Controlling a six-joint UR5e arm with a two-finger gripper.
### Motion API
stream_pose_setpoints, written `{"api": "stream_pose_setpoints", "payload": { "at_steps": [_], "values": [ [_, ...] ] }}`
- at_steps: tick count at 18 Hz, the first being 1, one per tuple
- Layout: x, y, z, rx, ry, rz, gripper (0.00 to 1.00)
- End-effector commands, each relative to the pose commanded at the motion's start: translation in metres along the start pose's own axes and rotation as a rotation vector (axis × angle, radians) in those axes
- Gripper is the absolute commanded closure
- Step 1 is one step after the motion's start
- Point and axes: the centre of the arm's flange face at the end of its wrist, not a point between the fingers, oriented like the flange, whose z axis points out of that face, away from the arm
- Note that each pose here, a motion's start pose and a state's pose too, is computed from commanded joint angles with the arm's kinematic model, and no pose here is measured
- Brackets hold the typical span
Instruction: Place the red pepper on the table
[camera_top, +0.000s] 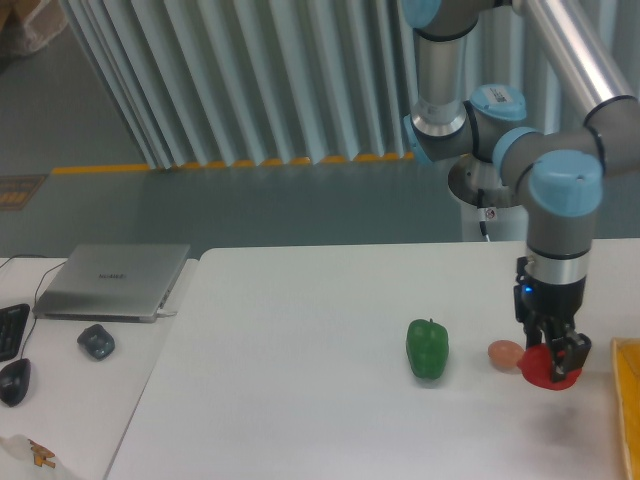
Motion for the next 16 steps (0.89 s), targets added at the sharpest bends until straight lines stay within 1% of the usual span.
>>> {"api": "stream_pose_setpoints", "payload": {
  "at_steps": [4,5,7,10,14,15,16],
  "values": [
    [0.018,-0.031,0.012,-0.078,-0.027,-0.027,0.55],
    [0.022,-0.037,0.021,-0.107,-0.027,-0.031,0.55],
    [0.034,-0.050,0.031,-0.164,-0.033,0.000,0.55],
    [0.041,-0.052,0.052,-0.186,-0.002,0.009,0.55],
    [0.044,-0.056,0.063,-0.190,0.014,0.018,0.55],
    [0.045,-0.058,0.067,-0.195,0.018,0.022,0.53],
    [0.046,-0.059,0.067,-0.195,0.019,0.028,0.46]
  ]
}}
